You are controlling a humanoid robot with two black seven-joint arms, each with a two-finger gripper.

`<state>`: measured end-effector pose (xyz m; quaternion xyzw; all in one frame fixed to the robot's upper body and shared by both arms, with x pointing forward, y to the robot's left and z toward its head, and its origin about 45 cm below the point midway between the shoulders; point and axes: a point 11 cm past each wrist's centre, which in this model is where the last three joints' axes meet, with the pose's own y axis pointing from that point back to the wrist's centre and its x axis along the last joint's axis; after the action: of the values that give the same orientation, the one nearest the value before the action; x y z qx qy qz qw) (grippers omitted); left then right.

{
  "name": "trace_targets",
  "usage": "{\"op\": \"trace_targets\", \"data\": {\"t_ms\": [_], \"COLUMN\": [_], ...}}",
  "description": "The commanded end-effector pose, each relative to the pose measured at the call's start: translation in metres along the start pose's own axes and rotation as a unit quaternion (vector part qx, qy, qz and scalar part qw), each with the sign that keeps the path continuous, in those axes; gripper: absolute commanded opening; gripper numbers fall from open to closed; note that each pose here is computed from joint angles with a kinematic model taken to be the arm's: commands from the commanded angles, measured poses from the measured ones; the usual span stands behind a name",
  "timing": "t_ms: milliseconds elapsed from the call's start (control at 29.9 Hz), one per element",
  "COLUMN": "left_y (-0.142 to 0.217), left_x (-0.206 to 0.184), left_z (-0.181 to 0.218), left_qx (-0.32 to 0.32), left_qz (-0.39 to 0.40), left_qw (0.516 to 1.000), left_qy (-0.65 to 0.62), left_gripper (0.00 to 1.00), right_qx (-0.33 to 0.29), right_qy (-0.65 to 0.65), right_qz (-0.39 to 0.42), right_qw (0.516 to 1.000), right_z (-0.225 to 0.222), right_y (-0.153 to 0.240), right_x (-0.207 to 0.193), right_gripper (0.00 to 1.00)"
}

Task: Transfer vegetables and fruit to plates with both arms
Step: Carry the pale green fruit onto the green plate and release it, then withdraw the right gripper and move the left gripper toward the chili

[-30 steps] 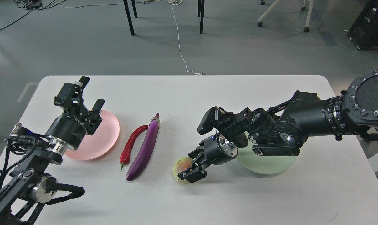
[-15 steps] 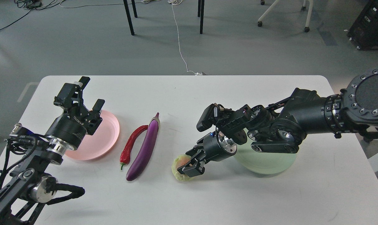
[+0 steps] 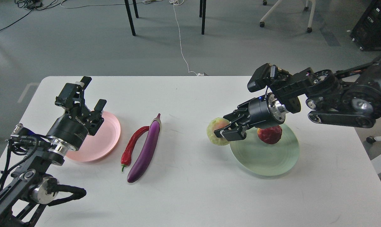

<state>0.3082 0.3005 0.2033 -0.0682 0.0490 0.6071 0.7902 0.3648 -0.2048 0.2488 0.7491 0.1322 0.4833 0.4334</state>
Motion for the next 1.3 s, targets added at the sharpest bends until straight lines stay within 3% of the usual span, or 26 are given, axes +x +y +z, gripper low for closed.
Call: {"op": "trace_targets", "data": {"t_ms": [0, 234, 468, 668, 835, 969, 1103, 1270], "left_y": [-0.001, -0.001, -0.002, -0.002, -0.006, -0.010, -0.011, -0.013], "left_x": [-0.002, -0.003, -0.002, -0.001, 0.003, 0.010, 0.011, -0.025], "left_z": [0.000, -0.001, 0.000, 0.002, 0.011, 0.026, 0.046, 0.031], "left_qx": [0.000, 0.001, 0.001, -0.003, -0.011, -0.030, -0.063, -0.039], "left_qz": [-0.003, -0.005, -0.004, -0.002, -0.003, -0.015, -0.050, -0.196], "left_qw": [1.000, 1.000, 1.000, 1.000, 1.000, 0.998, 0.988, 0.929], "left_qy": [0.001, 0.001, 0.000, -0.001, -0.013, -0.048, -0.135, -0.313], "left_gripper": [0.98, 0.98, 0.98, 0.98, 0.98, 0.98, 0.98, 0.98], "right_qx": [-0.024, -0.022, -0.025, -0.032, -0.012, 0.053, 0.119, 0.156], "right_qy": [-0.013, -0.059, -0.069, -0.080, -0.169, -0.373, -0.558, -0.694], "right_qz": [-0.021, -0.041, -0.041, 0.012, 0.143, 0.287, 0.391, 0.459], "right_qw": [0.999, 0.997, 0.997, 0.996, 0.975, 0.881, 0.723, 0.532], "right_z": [0.017, 0.019, 0.021, 0.026, 0.025, 0.023, 0.029, 0.050], "right_y": [0.021, 0.019, 0.020, 0.030, 0.034, 0.022, 0.016, 0.002], "right_x": [-0.036, -0.082, -0.088, -0.067, -0.025, -0.003, -0.005, -0.039], "right_gripper": [0.45, 0.54, 0.94, 0.97, 0.97, 0.97, 0.97, 0.98]}}
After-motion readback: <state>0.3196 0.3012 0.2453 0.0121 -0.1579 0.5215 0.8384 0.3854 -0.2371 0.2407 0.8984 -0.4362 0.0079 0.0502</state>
